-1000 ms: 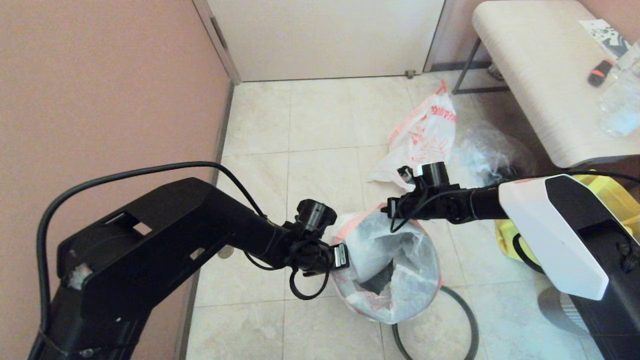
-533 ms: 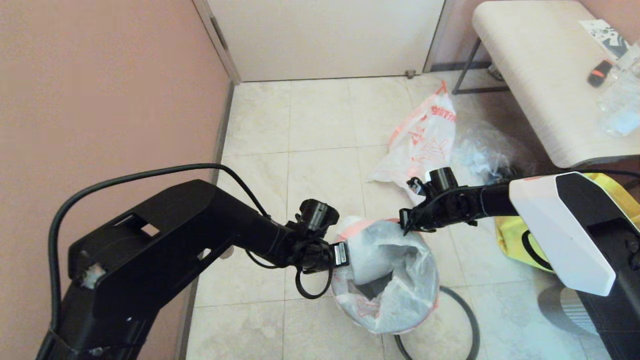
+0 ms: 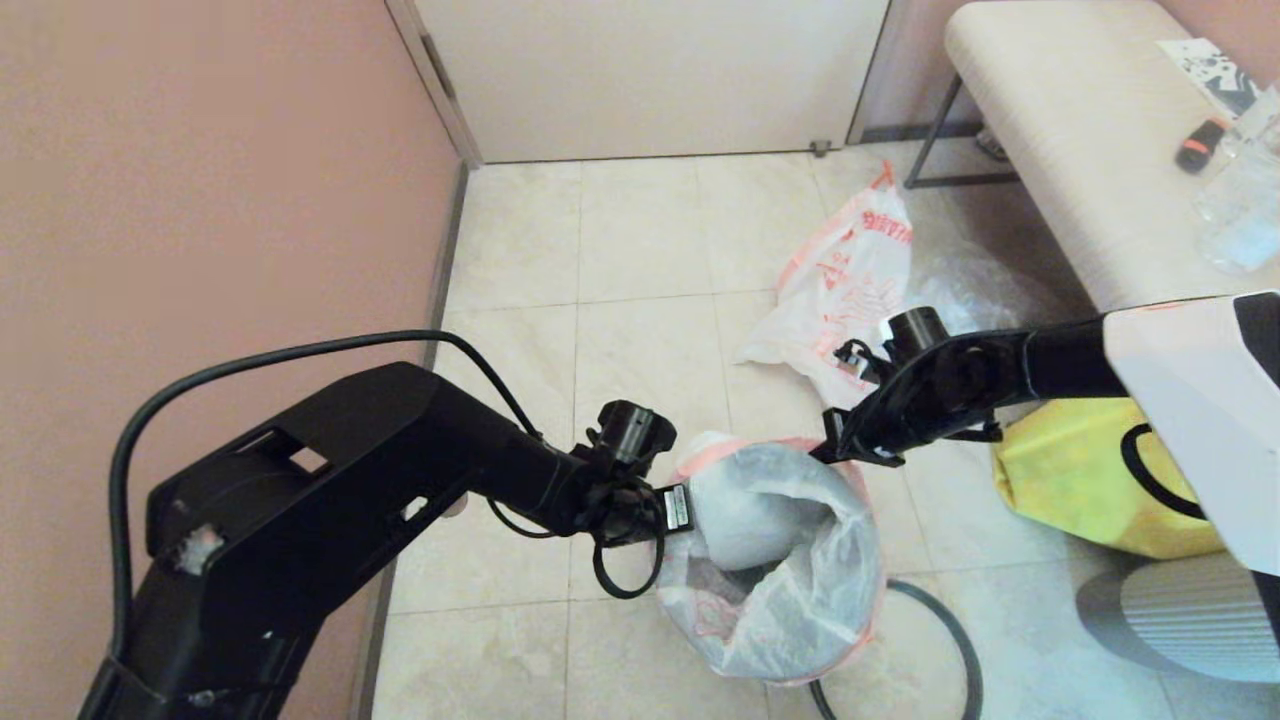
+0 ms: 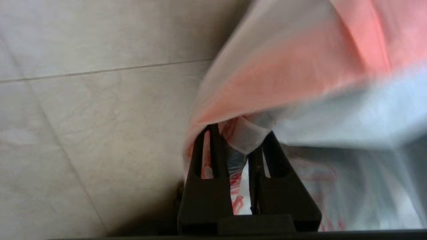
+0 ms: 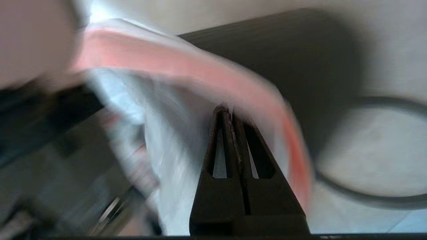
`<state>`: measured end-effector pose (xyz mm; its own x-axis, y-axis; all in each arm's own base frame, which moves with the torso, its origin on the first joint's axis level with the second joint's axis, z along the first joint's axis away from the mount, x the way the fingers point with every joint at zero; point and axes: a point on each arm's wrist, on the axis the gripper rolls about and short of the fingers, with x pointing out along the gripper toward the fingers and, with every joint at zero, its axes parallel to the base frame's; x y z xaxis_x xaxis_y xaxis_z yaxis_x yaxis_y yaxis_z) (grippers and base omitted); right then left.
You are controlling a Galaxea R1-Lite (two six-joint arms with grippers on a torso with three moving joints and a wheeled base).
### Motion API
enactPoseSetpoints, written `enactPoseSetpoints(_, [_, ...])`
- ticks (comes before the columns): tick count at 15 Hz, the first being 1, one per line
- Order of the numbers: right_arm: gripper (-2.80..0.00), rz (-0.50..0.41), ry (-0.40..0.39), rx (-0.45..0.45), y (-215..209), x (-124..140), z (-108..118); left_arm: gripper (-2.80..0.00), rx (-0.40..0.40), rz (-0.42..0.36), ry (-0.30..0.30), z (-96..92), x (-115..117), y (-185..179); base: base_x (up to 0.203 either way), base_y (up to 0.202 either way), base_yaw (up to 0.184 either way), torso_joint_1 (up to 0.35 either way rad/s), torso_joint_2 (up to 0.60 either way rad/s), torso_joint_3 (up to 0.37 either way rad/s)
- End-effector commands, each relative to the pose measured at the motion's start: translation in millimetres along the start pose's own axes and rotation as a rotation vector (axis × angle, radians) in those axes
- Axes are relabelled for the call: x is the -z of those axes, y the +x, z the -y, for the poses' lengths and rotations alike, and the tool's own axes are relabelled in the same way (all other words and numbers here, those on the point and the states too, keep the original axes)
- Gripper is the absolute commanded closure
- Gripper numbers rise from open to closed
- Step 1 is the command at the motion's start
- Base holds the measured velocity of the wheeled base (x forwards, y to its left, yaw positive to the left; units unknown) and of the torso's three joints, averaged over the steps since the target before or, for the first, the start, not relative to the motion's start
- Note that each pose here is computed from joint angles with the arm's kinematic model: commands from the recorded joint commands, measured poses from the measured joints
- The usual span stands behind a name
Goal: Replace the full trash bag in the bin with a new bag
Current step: Put the new garbage bag on the trash can
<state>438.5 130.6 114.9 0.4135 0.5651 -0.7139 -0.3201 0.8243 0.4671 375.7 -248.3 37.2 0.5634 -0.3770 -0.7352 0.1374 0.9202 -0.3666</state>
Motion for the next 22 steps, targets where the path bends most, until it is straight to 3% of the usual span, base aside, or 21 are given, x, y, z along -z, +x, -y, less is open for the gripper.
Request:
enactPoseSetpoints(1, [0.0,0.041,-0.034,-0.039,-46.4,2.8,-29.0,0.0,0.001,0.013,-0.009,-1.0,-3.1,-2.4,0.0,0.0,0.0,0.0,0.0,0.0])
enactPoseSetpoints(4, [0.0,0.046,-0.063,-0.057,-78.2,17.5,-55.7,0.0,0.003,0.049,-0.025,-6.5,-10.9,-12.8,0.0,0.0,0.0,0.0,0.0,0.0])
enactPoseSetpoints(6, [0.0,0.004,-0.054,-0.048,-77.9,27.5,-60.6,0.0,0.014,0.079,-0.03,-7.2,-16.1,-23.9,0.0,0.0,0.0,0.0,0.0,0.0])
enactPoseSetpoints(9, [0.0,-0.065,-0.019,-0.056,-58.0,33.3,-51.0,0.0,0.015,0.103,-0.044,-13.0,-25.2,-38.1,0.0,0.0,0.0,0.0,0.0,0.0])
enactPoseSetpoints(16, [0.0,-0.222,0.092,-0.3,-45.8,37.7,-10.8,0.0,0.021,0.1,-0.042,-12.7,-26.1,-41.0,0.0,0.0,0.0,0.0,0.0,0.0])
enactPoseSetpoints(22, [0.0,-0.065,0.047,-0.061,-30.5,16.2,-9.7,0.0,0.046,0.105,-0.021,1.3,-26.3,-60.7,0.0,0.0,0.0,0.0,0.0,0.0])
